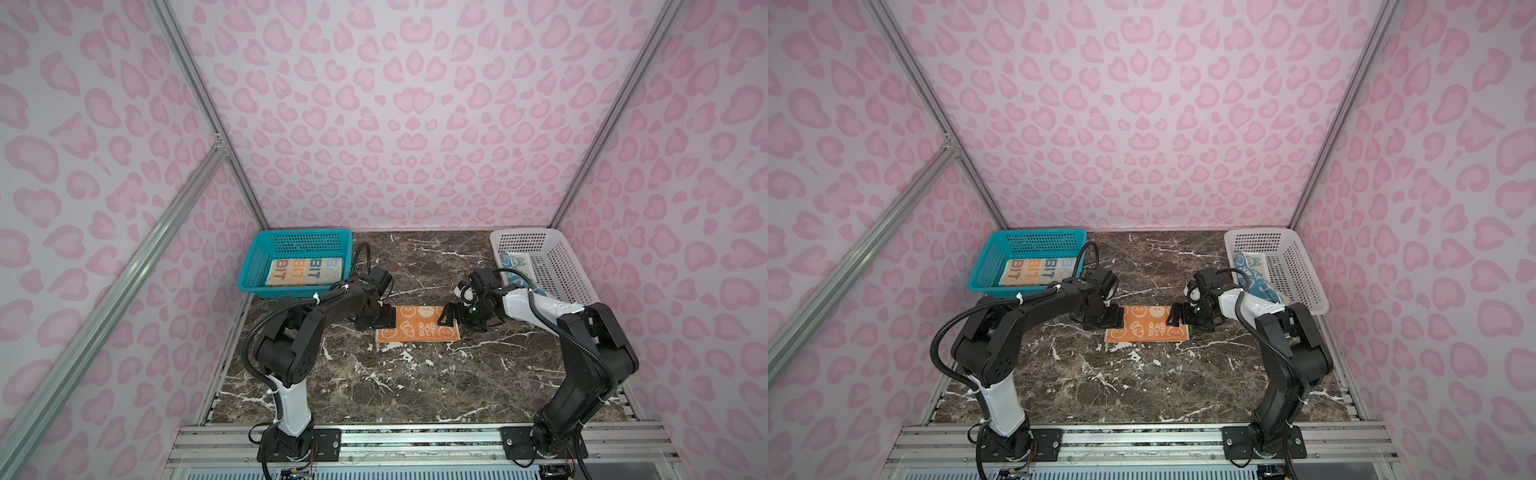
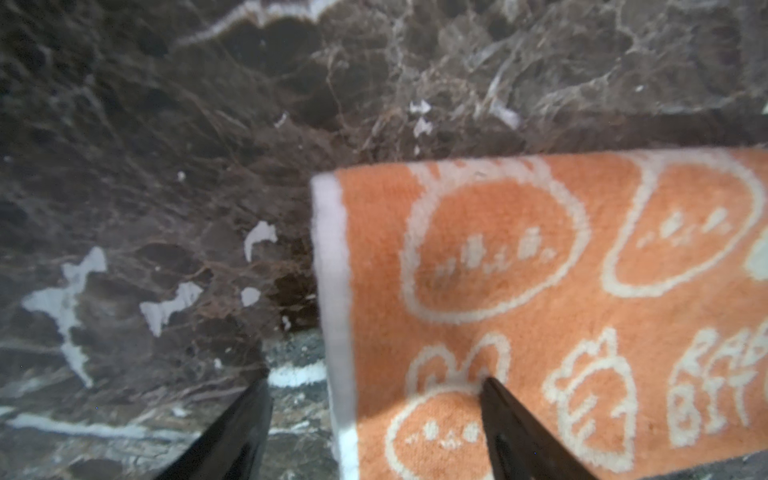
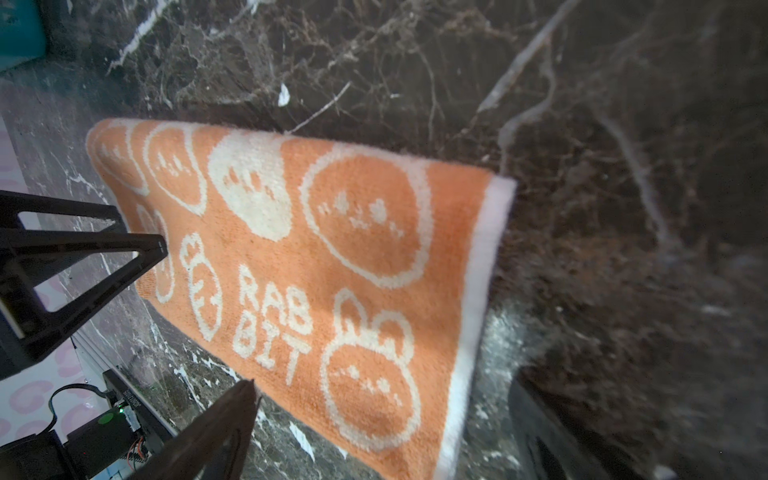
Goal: Fold and stack the towels
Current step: 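Grasp the folded orange towel's short ends with both grippers, then lift the orange towel toward the teal basket with the left gripper while the right releases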
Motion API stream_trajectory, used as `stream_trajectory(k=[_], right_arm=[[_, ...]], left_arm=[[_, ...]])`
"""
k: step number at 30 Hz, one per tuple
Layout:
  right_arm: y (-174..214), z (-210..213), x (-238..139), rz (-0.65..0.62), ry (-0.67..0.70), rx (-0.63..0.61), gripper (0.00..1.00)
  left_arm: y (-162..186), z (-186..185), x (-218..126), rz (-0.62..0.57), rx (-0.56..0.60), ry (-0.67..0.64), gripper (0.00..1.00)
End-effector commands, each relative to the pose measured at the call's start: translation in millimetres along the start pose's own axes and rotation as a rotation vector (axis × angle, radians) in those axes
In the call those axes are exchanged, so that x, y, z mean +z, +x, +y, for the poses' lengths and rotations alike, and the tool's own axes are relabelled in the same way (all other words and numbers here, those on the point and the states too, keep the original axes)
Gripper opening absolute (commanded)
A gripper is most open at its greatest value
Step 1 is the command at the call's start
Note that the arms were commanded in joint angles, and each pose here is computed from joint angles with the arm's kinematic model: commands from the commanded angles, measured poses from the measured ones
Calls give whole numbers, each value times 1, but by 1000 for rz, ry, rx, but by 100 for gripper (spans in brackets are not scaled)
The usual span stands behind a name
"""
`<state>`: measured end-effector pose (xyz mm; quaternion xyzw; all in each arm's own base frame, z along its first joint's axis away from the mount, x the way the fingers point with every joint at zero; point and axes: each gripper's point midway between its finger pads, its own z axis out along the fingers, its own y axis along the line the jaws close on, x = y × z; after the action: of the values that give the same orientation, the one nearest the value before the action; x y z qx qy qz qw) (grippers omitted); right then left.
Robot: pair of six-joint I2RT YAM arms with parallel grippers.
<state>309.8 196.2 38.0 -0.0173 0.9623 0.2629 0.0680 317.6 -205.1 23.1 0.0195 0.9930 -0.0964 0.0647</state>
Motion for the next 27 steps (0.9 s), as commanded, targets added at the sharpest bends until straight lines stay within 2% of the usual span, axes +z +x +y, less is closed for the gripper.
stream_trajectory(k=[1,3,6,13,19,23,25,27], right_arm=[[9,-9,9,30,34,17,95],[11,-9,11,35,28,20,93],[12,-7,13,40,28,18,90],[14,-2,19,48,21,10,85],[17,2,26,58,16,10,81],[19,4,28,64,15,0,77],[19,7,27,64,7,-5,75],[16,11,24,55,0,-15,75]], left_arm=[[0,-7,3,8,5,31,64],[2,-8,5,12,3,41,54],[3,-9,7,17,3,45,48],[6,-11,12,26,0,56,44],[4,-13,13,24,4,54,23],[5,-14,14,27,13,49,15],[4,-13,12,23,18,43,6],[1,-13,7,14,29,33,4]])
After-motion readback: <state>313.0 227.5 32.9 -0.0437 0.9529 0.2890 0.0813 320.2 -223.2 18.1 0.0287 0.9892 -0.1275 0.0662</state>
